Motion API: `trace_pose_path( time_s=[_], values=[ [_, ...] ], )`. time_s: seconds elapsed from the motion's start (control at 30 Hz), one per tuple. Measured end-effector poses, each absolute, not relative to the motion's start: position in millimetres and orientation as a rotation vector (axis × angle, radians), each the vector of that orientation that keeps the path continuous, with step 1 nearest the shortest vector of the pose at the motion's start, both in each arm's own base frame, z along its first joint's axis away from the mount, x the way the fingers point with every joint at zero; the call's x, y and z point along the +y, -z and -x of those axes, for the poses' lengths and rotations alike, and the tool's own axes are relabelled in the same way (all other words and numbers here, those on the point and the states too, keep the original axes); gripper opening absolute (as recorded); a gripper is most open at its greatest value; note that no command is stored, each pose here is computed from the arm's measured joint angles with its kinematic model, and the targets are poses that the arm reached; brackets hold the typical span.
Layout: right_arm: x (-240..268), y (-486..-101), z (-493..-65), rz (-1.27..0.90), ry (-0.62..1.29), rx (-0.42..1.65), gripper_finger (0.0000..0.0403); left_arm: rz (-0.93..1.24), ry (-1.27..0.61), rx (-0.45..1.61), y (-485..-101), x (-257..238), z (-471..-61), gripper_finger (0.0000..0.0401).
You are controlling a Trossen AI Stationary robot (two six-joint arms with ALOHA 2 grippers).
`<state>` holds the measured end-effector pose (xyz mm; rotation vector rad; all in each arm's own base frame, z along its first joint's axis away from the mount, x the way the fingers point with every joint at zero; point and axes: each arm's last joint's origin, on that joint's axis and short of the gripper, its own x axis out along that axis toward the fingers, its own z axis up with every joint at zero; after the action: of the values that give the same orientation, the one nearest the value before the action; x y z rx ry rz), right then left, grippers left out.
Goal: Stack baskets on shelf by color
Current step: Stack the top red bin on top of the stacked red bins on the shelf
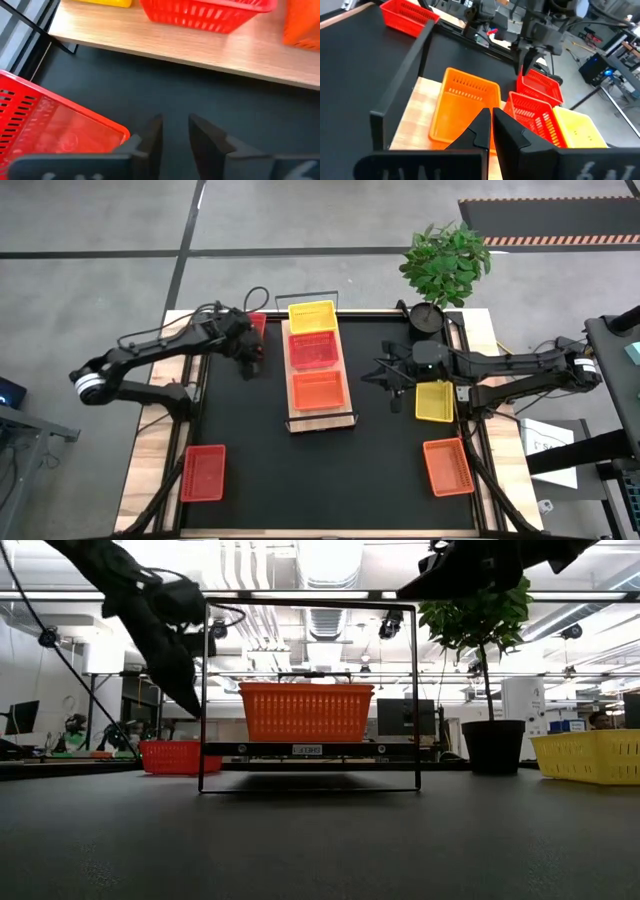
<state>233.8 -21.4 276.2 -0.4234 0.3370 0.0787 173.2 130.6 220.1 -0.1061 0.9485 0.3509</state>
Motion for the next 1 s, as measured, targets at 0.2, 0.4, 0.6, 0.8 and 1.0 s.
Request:
trace_pose_path(
  time_s=[0.2, 0.4, 0.6, 0.8, 1.0],
  values=[
    [-24.6, -275.9, -233.6, 0.418, -0.064, 0.342, 0.0009, 0.03, -0.314, 1.03, -208.8, 136.9, -179.7, 0.0131],
    [-26.4, -275.9, -233.4, 0.428, -0.059, 0.343, 0.0009, -0.077, -0.343, 1.095, -205.8, 140.0, -179.4, 0.0142],
    [-29.5, -276.6, -233.4, 0.435, -0.046, 0.338, 0.0009, -0.154, -0.374, 1.143, -204.5, 142.4, -176.0, 0.0141],
    [-31.0, -276.6, -233.1, 0.434, -0.04, 0.34, 0.0009, -0.128, -0.394, 1.145, -202.2, 145.0, -174.8, 0.0141],
    [-31.0, -276.5, -233.2, 0.418, -0.038, 0.341, 0.0009, -0.063, -0.486, 1.054, -206.2, 150.4, -178.4, 0.0141]
  ],
)
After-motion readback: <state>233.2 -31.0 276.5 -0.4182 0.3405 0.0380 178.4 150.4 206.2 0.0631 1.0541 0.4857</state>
